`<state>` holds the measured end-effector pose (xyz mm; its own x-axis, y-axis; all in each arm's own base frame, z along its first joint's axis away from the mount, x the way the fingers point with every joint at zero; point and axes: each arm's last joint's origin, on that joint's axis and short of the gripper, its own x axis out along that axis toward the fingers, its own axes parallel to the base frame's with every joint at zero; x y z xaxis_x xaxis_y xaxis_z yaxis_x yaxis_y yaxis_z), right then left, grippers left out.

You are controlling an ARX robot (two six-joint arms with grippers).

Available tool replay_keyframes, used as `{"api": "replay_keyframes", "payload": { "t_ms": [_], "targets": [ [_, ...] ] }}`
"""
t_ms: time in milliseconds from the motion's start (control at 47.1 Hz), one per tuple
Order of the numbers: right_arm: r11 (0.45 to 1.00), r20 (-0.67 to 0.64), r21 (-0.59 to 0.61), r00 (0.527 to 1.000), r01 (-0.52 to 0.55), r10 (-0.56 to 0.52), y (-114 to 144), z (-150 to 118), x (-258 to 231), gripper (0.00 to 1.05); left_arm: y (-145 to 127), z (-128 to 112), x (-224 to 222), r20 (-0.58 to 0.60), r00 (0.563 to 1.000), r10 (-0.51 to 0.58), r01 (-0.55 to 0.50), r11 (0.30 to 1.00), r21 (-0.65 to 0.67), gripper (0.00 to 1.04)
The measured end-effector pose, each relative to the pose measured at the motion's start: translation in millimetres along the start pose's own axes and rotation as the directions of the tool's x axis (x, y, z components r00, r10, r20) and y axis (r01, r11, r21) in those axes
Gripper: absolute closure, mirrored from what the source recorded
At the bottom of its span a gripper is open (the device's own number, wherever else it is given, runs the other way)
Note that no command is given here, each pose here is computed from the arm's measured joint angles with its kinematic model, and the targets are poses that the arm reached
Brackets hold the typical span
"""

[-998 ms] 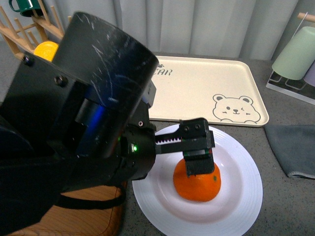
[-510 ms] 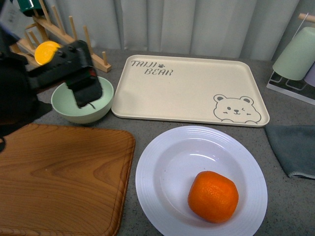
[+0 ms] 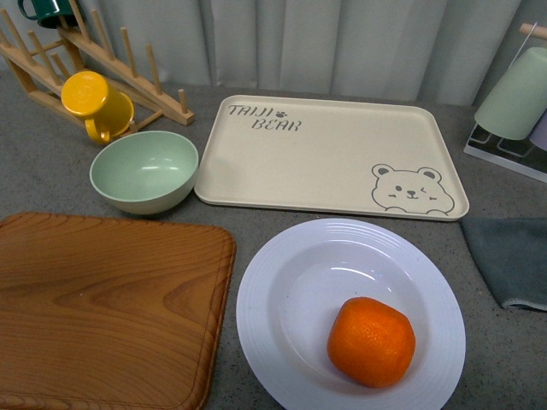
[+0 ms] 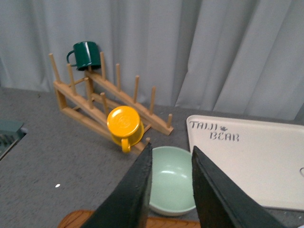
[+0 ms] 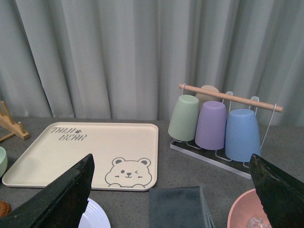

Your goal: Place orange and plate with both arms

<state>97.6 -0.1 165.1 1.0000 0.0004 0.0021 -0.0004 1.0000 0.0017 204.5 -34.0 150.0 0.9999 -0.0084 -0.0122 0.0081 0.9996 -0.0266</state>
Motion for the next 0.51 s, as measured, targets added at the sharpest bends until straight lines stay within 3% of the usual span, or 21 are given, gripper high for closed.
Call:
{"api": "replay_keyframes", "payload": {
  "t_ms": [127,510],
  "targets": [
    [1.000,0.000,0.000,1.000,0.000,0.000,0,0,0,0.09,9,6,-14,-0.024,1.000,0.008,-0.008,1.000,0.013,1.01],
    [1.000,0.000,0.000,1.000,0.000,0.000,0,0,0,0.09,27,12,-48,-0.003,1.000,-0.015,0.015,1.000,0.020,1.01]
  ]
}}
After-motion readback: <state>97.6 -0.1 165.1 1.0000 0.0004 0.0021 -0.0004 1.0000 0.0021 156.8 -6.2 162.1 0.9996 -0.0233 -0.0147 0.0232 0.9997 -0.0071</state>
